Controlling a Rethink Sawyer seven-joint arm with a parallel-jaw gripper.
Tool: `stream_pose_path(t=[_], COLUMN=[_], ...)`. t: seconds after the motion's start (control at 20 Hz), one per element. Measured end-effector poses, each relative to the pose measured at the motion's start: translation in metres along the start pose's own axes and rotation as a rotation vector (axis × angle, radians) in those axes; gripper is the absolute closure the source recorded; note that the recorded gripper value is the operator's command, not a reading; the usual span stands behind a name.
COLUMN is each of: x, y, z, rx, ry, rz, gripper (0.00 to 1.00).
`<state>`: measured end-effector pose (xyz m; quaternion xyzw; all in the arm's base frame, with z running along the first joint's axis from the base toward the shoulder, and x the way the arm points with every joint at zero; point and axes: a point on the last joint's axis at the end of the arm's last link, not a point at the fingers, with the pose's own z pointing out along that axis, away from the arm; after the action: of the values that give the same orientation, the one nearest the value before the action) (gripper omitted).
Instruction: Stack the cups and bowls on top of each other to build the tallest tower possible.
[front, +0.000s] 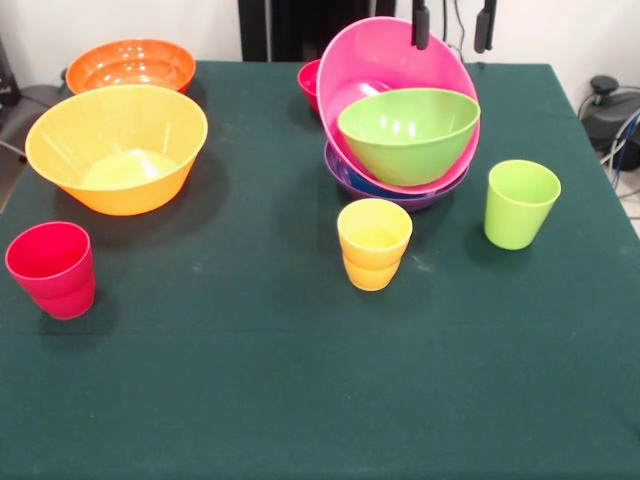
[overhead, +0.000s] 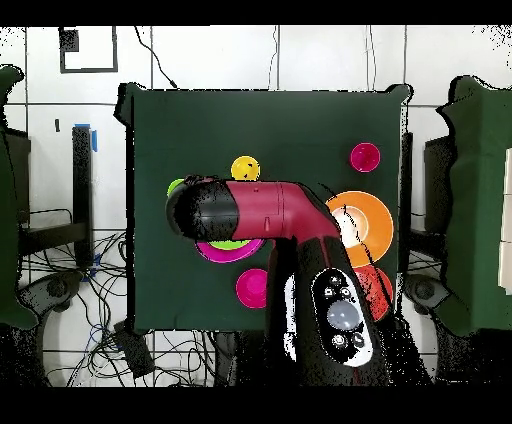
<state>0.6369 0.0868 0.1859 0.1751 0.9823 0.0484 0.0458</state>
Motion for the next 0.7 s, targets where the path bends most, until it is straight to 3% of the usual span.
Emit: stream_pose_path(t=[0.7], x=[0.0042], y=[-0.0004], z=[-0.0007], rx=[-0.009], ry=[0.016], rz=[0.022], gripper=[0.0])
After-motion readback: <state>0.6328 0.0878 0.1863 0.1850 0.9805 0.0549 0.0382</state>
